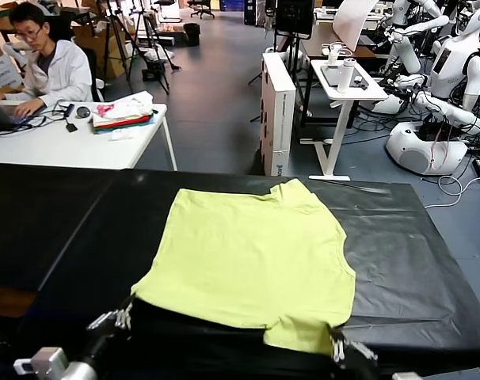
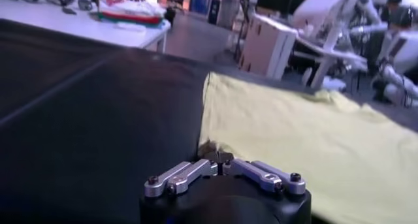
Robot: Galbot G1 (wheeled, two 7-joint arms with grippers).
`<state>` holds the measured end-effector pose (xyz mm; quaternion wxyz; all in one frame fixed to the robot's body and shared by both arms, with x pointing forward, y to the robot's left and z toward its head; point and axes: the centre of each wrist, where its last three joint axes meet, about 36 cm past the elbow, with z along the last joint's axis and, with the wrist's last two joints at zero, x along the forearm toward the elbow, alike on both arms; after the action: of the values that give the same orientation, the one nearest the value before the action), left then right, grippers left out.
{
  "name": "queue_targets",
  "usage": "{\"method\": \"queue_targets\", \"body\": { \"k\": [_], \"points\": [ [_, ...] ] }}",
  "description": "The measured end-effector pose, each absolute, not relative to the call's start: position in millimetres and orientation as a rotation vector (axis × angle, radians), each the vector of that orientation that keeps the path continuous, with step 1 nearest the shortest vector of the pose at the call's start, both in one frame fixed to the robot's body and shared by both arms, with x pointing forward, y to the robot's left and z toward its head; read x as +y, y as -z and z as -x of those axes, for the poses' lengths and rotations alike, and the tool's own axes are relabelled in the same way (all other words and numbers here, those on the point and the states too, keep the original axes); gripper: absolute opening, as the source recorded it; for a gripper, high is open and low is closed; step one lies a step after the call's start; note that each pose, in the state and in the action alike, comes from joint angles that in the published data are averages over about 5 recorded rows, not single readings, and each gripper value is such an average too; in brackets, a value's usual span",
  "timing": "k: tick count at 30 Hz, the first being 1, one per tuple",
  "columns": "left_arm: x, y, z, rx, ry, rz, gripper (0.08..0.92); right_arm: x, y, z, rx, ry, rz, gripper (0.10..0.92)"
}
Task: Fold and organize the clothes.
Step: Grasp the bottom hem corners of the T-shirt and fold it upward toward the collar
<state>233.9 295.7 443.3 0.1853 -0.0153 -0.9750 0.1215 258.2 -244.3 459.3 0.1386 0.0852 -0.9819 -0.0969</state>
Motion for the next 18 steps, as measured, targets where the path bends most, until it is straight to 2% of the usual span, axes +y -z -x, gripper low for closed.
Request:
{"method": "queue_targets", "body": {
  "k": [9, 11, 12, 14, 16, 18],
  "points": [
    [301.7, -430.5, -280.6, -2.838, -0.405, -0.006, 0.147, -258.8, -426.0, -337.9, -2.854, 0.260, -0.178, 0.139],
    [300.5, -426.3, -289.4, -2.844, -0.401, -0.003, 0.197, -260.7, -424.4, -348.9, -2.854, 0.254, -0.168, 0.142],
    [299.3, -423.3, -295.0, -2.846, -0.400, -0.002, 0.250, -261.3, -423.5, -353.9, -2.854, 0.250, -0.166, 0.162],
    [297.3, -418.0, -305.8, -2.846, -0.400, -0.002, 0.411, -262.1, -421.5, -363.3, -2.851, 0.241, -0.162, 0.220],
    [296.3, -414.4, -315.9, -2.845, -0.403, -0.002, 0.601, -262.2, -419.3, -371.5, -2.848, 0.233, -0.160, 0.351],
    [296.9, -413.1, -321.5, -2.846, -0.399, 0.000, 0.769, -262.2, -417.0, -378.7, -2.843, 0.225, -0.155, 0.521]
  ]
}}
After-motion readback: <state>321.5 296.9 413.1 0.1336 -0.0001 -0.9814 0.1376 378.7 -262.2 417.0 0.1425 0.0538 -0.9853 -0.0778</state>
